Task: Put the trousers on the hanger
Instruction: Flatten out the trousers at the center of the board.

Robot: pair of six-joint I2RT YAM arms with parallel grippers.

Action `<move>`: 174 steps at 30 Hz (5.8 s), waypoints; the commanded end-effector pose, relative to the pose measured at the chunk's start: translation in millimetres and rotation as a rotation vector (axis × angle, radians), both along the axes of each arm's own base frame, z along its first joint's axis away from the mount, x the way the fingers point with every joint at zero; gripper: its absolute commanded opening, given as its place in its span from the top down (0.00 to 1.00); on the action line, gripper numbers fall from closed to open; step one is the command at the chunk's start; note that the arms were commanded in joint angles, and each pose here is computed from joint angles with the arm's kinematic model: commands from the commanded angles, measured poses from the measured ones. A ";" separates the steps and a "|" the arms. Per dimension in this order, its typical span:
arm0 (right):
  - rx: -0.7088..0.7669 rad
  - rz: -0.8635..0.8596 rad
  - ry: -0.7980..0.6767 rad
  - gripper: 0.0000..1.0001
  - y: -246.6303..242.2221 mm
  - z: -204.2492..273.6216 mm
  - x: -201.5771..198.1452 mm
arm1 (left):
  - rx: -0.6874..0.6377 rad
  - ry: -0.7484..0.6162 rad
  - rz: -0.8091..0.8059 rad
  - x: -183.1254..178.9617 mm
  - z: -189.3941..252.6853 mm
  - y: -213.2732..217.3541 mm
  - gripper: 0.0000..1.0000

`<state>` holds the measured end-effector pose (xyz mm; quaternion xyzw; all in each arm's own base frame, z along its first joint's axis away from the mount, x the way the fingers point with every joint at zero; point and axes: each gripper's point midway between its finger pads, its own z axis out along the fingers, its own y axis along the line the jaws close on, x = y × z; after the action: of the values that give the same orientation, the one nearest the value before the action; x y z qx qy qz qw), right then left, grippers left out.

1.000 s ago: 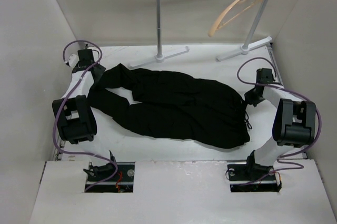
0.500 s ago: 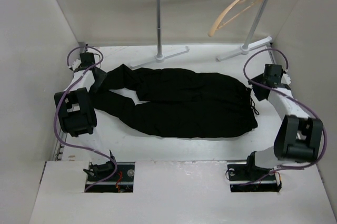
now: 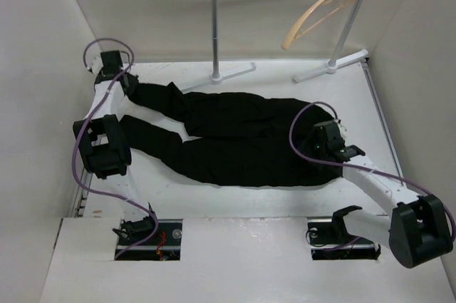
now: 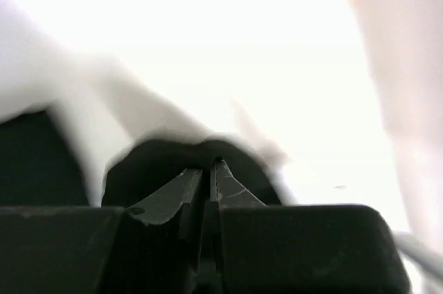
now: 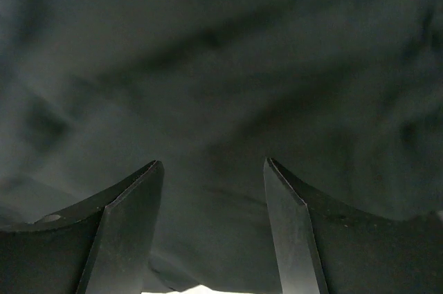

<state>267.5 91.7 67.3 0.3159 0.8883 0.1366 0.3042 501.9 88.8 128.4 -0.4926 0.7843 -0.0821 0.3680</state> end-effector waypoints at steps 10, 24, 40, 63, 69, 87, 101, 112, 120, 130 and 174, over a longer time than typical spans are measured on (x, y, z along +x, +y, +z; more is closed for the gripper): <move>0.021 0.064 -0.011 0.31 16.8 15.3 -5.6 | -0.012 -0.183 0.159 40.7 53.8 109.0 0.49; 0.015 0.141 -0.003 0.71 23.1 7.3 -8.2 | 0.006 0.046 0.154 -68.3 -25.4 47.9 0.47; 0.014 0.108 0.092 0.37 15.0 -34.8 -32.8 | -0.008 -0.264 0.134 -23.9 75.0 44.9 0.95; 0.087 0.164 0.028 0.81 31.0 -6.5 -20.3 | 0.063 0.019 -0.008 -163.0 -23.0 -40.6 0.75; 0.100 0.191 0.005 0.53 38.1 -2.3 -15.3 | 0.159 0.119 -0.361 -209.4 -27.2 -132.5 0.58; 0.140 0.285 0.001 0.51 70.2 -5.2 -25.9 | 0.426 0.227 -0.471 -197.9 -38.8 -125.6 0.50; 0.101 0.240 0.013 0.51 62.0 -13.0 -22.3 | 0.348 0.172 -0.377 -234.6 -27.3 -124.6 0.96; 0.086 0.189 0.082 0.46 56.1 -32.4 -10.5 | 0.019 0.234 0.181 -372.3 -72.7 -90.3 0.86; 0.098 0.204 0.101 0.45 59.3 -40.2 -11.3 | 0.166 0.067 0.171 -341.7 -16.7 -66.4 0.41; 0.116 0.235 0.090 0.76 65.3 -34.1 -12.8 | 0.249 0.117 0.238 -262.0 -9.9 -32.8 0.38; 0.127 0.255 0.069 0.68 65.6 -28.3 -18.6 | -0.086 -0.052 0.481 -232.8 -30.3 64.0 0.58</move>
<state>244.1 155.3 33.3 0.2272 0.9240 0.2127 0.2221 256.9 156.6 106.6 -0.6540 0.6403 0.0117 0.4027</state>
